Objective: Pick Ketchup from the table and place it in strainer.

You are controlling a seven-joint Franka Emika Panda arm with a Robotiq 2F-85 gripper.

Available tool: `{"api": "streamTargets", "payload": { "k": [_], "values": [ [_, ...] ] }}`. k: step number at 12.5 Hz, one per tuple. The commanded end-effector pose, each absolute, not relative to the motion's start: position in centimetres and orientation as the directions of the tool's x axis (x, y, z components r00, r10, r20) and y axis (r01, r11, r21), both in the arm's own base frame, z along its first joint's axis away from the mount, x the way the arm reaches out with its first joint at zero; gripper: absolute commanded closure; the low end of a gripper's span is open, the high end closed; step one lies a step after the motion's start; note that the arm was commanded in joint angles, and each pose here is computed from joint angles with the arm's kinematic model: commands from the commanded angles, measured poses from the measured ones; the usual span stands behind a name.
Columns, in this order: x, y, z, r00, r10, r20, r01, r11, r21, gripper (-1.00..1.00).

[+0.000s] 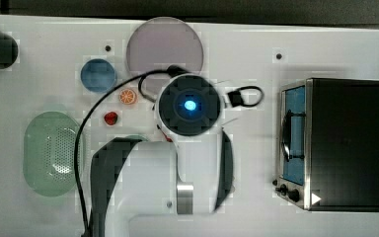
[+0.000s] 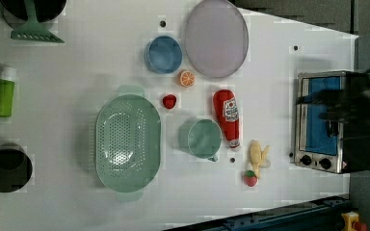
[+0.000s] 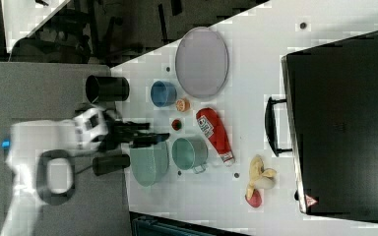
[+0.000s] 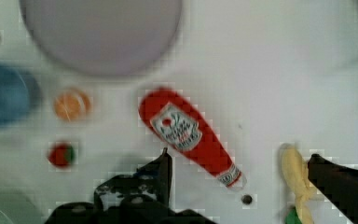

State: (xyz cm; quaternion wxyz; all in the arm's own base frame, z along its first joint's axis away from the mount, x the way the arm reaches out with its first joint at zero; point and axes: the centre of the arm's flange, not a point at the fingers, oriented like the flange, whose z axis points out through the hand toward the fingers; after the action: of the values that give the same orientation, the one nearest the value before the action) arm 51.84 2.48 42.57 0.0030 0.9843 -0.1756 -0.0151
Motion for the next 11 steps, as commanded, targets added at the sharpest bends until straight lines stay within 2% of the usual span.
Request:
{"api": "streamTargets", "payload": {
  "k": [1,5,7,11],
  "values": [
    [51.2,2.7,38.0,0.999,-0.038,-0.026,-0.039,-0.999,-0.011,-1.0],
    [50.6,3.6,30.8,0.971,0.24,0.003,0.24,-0.97,-0.027,-1.0],
    [50.3,3.7,27.3,0.969,0.247,0.004,0.247,-0.968,-0.038,-1.0],
    [49.7,3.8,21.6,0.971,0.237,-0.024,0.235,-0.97,-0.063,-1.0]
  ]
}}
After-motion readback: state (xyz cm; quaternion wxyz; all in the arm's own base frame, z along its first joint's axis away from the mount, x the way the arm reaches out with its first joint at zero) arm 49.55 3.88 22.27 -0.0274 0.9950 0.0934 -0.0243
